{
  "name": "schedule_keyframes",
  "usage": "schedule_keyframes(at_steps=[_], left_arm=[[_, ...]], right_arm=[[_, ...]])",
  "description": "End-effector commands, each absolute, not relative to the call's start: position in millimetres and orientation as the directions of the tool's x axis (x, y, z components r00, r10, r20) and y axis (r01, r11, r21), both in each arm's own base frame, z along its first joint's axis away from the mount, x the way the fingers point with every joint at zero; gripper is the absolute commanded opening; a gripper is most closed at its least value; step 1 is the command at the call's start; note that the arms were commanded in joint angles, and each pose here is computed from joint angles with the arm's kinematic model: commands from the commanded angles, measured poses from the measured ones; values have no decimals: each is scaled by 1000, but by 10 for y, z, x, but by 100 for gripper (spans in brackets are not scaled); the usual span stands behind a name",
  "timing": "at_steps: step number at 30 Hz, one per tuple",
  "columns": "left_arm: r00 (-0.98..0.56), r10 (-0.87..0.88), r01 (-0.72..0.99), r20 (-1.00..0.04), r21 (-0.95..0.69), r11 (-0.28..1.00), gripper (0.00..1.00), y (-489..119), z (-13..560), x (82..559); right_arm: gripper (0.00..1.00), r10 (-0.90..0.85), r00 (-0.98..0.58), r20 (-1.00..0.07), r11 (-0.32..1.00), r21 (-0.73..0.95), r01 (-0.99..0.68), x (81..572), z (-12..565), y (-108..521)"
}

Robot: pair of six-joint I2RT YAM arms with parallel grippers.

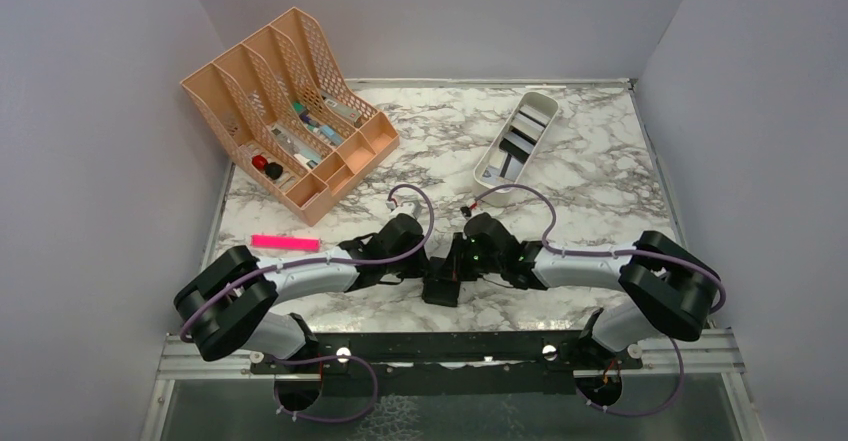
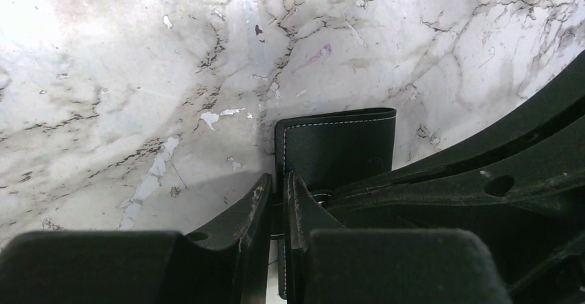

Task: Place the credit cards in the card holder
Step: Close the card holder at the center of the board.

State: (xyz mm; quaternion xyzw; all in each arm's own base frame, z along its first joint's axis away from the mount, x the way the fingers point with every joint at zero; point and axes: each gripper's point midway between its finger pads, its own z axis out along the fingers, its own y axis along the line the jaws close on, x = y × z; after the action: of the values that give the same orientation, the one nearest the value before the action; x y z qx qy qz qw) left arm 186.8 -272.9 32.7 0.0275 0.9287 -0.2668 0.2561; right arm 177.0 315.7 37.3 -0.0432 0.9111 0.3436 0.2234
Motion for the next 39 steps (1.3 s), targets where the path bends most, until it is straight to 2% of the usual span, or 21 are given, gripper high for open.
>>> schedule_keyframes(at_steps=[1, 14, 32, 39], left_arm=[[-873, -58, 201, -484, -465, 862, 14, -2700, 243, 1840], [-874, -58, 198, -483, -462, 865, 14, -2696, 228, 1843], [-875, -61, 194, -481, -463, 865, 15, -2697, 235, 1845], [-875, -60, 195, -481, -463, 865, 15, -2694, 235, 1837]], right_arm=[[1, 69, -889, -452, 806, 550, -217, 1864, 272, 3059], [1, 81, -908, -411, 747, 628, -218, 1767, 502, 3174], [1, 80, -945, -318, 706, 688, -171, 1604, 410, 3244], [1, 99, -934, -344, 757, 635, -154, 1667, 295, 3123]])
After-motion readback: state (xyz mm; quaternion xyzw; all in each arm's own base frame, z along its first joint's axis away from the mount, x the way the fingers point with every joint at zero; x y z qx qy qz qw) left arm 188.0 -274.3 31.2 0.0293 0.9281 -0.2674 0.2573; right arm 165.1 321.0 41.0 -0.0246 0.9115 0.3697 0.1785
